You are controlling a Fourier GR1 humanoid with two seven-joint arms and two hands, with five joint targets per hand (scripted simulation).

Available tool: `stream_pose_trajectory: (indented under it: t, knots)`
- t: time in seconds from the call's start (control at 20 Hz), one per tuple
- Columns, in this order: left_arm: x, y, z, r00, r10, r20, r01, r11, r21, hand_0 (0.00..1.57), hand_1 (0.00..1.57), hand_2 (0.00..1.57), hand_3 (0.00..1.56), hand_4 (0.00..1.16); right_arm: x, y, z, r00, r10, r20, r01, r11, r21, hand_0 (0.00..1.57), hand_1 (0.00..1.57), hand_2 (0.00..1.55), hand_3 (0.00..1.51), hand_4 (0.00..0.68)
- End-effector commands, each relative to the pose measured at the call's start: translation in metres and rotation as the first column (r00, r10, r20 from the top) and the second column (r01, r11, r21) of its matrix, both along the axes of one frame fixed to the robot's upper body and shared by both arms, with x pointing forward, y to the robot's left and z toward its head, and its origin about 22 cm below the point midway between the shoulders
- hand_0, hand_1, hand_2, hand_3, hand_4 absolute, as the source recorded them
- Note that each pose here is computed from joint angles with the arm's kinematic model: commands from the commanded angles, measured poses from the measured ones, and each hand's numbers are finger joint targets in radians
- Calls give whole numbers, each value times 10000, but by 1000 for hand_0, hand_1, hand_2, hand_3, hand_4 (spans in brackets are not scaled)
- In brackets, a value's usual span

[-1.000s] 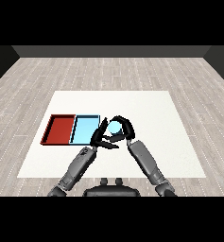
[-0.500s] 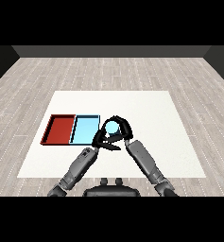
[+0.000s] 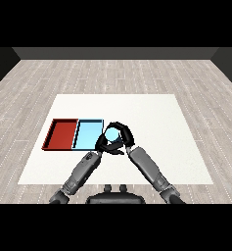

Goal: Pick the blue can and put it in the blue box

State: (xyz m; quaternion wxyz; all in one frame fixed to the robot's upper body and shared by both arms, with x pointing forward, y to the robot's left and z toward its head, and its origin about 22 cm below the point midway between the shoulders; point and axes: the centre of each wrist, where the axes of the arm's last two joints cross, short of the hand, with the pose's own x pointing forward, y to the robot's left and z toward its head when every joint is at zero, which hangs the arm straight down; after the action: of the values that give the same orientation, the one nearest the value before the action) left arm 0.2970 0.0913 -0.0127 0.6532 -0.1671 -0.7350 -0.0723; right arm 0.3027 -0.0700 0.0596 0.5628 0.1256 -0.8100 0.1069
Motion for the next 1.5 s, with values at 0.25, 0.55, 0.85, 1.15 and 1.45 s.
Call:
stream_pose_trajectory:
  t: [0.25,0.55,0.85,1.15,1.45]
  knots:
    - [196,-226,142,9979,654,-5,-649,9920,1086,0,0,0,0,165,-16,168,-69,9991,420,-47,-419,9991,112,1513,1513,1472,1412,547]
    - [299,-373,371,9970,761,-125,-717,9744,2132,0,0,0,0,0,-91,53,-162,9985,537,-92,-535,9982,275,1490,1490,1458,1403,570]
    - [95,-323,120,9873,1584,-112,-1539,9720,1776,1112,1112,1098,839,694,-59,64,-118,9988,477,-103,-470,9973,571,1473,1473,1455,1400,572]
    - [65,-274,136,9890,1474,87,-1469,9762,1596,695,695,776,556,656,-111,115,37,9983,591,2,-590,9971,471,1477,1477,1452,1399,592]
    - [109,-116,33,9730,2249,518,-2269,9732,362,1571,1571,1563,1433,643,-145,32,-53,9962,620,-604,-547,9918,1152,1438,1438,1434,1393,520]
